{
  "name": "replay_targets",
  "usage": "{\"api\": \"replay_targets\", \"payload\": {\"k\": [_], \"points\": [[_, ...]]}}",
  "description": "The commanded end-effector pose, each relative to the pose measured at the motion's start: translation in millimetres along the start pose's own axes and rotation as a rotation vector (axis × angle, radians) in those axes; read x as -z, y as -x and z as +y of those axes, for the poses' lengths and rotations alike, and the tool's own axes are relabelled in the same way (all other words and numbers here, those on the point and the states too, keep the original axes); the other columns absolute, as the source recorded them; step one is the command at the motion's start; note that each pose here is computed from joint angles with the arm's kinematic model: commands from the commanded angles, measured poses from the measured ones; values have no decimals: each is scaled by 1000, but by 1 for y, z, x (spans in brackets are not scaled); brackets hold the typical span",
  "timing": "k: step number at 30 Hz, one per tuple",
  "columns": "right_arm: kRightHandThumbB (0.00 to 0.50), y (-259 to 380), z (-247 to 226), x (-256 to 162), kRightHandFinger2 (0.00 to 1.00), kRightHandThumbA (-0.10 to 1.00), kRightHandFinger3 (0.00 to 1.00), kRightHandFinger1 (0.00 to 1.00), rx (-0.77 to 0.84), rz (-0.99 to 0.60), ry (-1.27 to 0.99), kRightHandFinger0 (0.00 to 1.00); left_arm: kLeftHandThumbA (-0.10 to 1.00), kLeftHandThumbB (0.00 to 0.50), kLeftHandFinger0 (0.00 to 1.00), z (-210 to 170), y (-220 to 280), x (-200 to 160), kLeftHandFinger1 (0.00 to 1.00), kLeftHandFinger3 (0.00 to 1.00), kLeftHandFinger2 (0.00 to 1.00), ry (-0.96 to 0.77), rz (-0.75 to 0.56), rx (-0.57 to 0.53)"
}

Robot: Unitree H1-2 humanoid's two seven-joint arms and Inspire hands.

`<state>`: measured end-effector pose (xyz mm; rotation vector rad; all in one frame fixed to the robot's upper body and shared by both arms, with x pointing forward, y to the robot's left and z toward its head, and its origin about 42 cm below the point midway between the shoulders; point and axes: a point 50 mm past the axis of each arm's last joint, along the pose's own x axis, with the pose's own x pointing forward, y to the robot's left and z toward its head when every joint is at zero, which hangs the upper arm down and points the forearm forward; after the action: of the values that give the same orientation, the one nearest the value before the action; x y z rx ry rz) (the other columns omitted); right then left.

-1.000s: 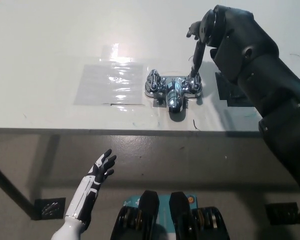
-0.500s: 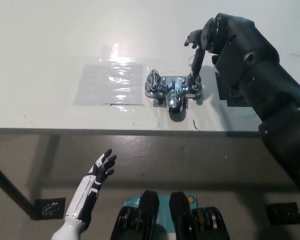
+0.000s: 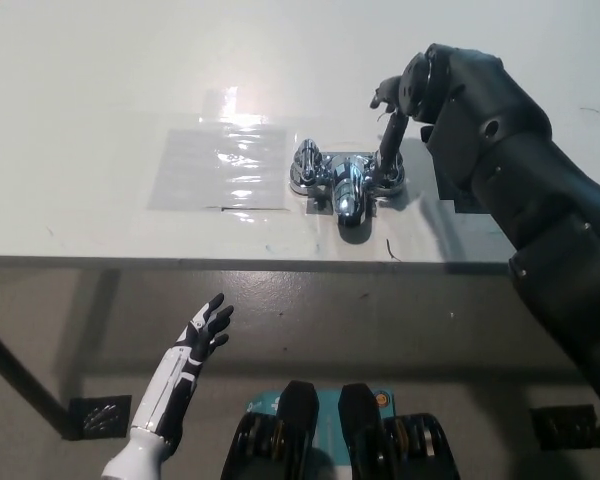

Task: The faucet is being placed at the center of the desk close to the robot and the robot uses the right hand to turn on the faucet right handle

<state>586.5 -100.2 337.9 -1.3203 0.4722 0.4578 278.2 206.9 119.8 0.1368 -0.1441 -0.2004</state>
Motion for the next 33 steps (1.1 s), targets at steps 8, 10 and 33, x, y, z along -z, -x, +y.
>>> {"api": "replay_targets", "payload": {"k": [8,10,33], "points": [[311,2,-11,-3,1000,1000,1000,1000,177,-12,58,1000,996,129,1000,3,-7,-16,1000,1000,1000,-15,-65,7],[308,1,-8,-1,1000,1000,1000,1000,194,-9,27,1000,998,129,1000,3,-8,-16,1000,1000,1000,-16,-66,7],[308,7,-39,54,1000,1000,1000,1000,123,142,76,1000,1000,120,1000,4,-7,-13,1000,1000,1000,-39,-59,6]]}}
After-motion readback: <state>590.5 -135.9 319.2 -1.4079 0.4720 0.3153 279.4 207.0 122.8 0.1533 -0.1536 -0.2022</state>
